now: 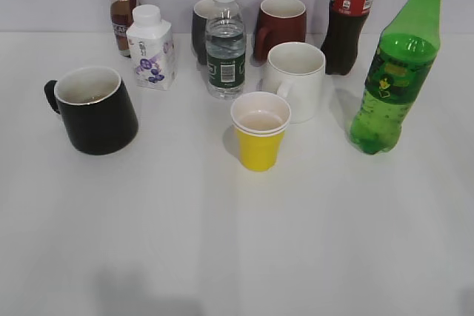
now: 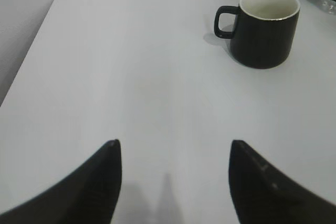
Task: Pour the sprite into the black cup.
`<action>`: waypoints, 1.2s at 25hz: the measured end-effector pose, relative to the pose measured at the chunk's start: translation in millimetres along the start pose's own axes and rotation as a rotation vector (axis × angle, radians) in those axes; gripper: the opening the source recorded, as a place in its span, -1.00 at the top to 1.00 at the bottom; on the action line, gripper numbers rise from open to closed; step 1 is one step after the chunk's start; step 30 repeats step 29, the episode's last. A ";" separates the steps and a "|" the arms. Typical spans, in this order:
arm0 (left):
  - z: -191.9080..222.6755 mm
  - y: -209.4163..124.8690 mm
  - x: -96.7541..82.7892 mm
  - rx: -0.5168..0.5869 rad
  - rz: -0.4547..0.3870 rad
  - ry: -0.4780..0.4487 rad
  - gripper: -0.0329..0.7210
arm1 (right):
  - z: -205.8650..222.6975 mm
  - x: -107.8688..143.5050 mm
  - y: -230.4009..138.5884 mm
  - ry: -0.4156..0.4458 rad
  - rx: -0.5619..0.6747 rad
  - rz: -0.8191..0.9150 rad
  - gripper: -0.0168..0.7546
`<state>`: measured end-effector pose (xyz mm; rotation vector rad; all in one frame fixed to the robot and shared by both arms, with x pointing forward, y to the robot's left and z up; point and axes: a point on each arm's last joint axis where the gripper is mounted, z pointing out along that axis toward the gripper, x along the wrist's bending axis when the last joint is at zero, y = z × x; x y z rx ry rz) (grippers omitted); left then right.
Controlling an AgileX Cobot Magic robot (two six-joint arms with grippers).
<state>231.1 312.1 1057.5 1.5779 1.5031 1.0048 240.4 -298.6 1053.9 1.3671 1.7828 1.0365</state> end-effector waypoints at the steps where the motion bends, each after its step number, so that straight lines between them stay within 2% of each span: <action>1: 0.0 0.0 0.0 0.000 -0.001 0.002 -0.39 | 0.0 -0.1 0.0 -0.036 0.001 0.019 -0.53; 5: -0.4 -0.2 -0.3 0.002 -0.016 0.034 -0.39 | -2.4 0.2 -1.5 -0.154 -0.015 0.081 -0.53; 8: -0.6 -0.1 -0.5 0.001 -0.024 0.050 -0.39 | -5.4 1.0 -3.1 -0.185 -0.037 0.094 -0.53; 23: -0.6 -0.1 -0.6 0.002 -0.025 0.050 -0.39 | -5.7 1.1 -3.3 -0.187 -0.038 0.096 -0.53; 30: -0.6 -0.1 -0.6 0.002 -0.025 0.050 -0.31 | -5.8 1.1 -3.4 -0.187 -0.039 0.096 -0.53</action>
